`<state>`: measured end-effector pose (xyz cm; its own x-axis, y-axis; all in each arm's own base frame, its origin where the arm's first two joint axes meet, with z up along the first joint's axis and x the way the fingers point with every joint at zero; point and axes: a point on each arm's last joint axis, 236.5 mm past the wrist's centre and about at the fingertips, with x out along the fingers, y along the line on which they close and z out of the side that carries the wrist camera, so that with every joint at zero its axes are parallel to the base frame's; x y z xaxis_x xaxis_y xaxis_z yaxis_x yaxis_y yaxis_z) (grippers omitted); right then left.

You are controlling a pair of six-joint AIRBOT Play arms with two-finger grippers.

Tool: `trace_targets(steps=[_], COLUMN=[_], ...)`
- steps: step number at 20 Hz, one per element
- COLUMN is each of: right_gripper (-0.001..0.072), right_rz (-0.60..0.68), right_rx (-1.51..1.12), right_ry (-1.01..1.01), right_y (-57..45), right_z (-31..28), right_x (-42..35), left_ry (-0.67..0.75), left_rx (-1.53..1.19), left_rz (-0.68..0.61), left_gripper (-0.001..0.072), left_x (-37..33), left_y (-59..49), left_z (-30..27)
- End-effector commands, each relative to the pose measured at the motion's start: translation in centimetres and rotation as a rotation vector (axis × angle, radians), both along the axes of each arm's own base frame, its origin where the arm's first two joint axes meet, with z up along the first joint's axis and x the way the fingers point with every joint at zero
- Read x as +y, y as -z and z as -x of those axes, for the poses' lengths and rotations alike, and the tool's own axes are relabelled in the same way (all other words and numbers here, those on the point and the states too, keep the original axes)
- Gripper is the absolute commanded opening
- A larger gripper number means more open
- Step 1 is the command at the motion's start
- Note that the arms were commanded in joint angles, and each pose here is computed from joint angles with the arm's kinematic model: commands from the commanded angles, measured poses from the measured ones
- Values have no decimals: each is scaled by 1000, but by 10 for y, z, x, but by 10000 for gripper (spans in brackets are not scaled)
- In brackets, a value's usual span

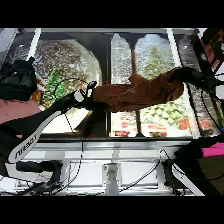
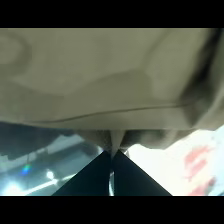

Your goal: Fold the clothes and pants, and hang the long-sleeved shirts on hangers.

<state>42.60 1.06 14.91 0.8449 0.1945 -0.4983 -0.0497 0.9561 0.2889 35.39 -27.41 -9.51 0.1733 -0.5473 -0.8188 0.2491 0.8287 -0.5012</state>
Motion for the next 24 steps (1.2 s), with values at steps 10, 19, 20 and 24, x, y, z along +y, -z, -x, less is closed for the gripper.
trace_targets(steps=[10,19,20,24], right_gripper=[16,16,16,15], right_rz=[79,103,123,172], right_rx=[13,168,194,306], right_ry=[1,32,36,78], right_y=[4,34,39,58], right_z=[2,22,27,44], right_x=[-10,-20,-24,-40], left_ry=[-358,-607,-612,-616], left_rx=[-556,-648,-649,-649], left_rz=[77,2,-3,-13], left_gripper=[15,16,15,16], left_x=[187,304,307,310], left_y=[-253,-291,-291,-290], left_z=[-97,-85,-85,-85])
